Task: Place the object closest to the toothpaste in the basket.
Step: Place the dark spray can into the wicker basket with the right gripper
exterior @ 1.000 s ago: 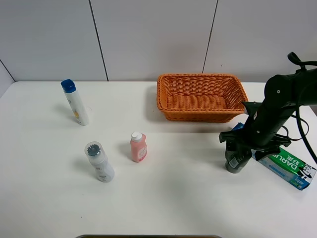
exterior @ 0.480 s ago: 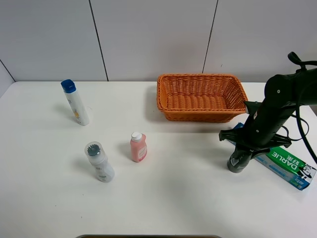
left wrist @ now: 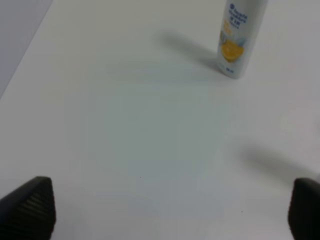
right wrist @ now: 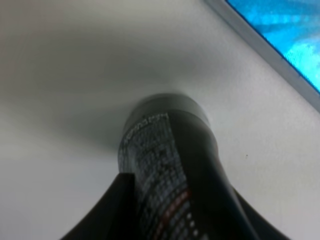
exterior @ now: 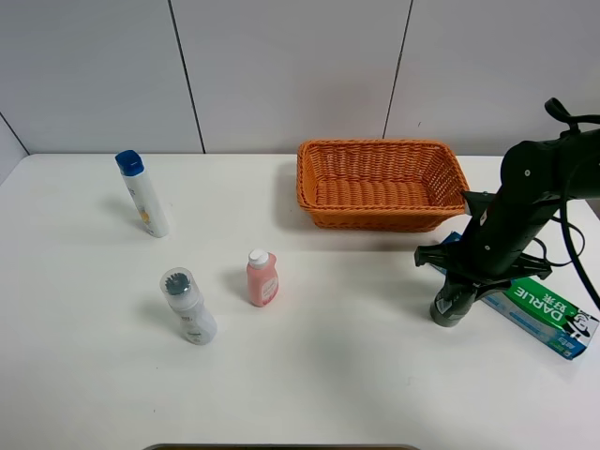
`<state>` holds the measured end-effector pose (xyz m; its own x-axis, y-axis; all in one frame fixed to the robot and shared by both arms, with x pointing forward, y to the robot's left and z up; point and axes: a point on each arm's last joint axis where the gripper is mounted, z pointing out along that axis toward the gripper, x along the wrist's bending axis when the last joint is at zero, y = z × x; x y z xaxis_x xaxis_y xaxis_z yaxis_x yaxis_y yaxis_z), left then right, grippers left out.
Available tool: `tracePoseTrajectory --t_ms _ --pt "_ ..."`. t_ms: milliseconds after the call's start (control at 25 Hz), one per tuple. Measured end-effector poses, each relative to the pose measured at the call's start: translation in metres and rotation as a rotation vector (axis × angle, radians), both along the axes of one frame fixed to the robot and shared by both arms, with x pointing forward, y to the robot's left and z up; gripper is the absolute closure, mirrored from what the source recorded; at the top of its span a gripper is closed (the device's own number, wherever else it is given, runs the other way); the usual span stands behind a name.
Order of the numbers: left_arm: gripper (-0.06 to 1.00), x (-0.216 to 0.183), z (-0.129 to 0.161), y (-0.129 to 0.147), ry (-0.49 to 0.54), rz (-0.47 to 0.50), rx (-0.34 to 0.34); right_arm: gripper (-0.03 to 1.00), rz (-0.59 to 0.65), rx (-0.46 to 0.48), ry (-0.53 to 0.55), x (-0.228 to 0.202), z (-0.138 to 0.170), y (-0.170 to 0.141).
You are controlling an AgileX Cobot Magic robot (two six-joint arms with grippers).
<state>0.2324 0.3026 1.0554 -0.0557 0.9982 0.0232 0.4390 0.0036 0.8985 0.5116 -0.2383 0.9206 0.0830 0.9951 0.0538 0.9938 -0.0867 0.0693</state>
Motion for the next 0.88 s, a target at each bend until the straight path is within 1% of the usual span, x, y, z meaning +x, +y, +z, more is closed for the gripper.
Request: tracePoseTrajectory --t_ms 400,560,680,880 --pt "0.01 0.0 0.0 0.0 0.0 0.0 -0.001 0.61 -0.002 -0.006 -0.002 0.0 0.0 -0.001" --pt "0.01 0.0 0.0 0.0 0.0 0.0 -0.001 0.62 0.0 -0.01 -0.024 0.0 0.006 -0.001" --pt "0.01 0.0 0.0 0.0 0.0 0.0 -0.001 0.62 0.0 0.0 -0.077 -0.002 0.021 -0.002" --pt "0.01 0.0 0.0 0.0 0.0 0.0 -0.001 0.62 -0.003 0.019 -0.199 -0.011 0.057 -0.004"
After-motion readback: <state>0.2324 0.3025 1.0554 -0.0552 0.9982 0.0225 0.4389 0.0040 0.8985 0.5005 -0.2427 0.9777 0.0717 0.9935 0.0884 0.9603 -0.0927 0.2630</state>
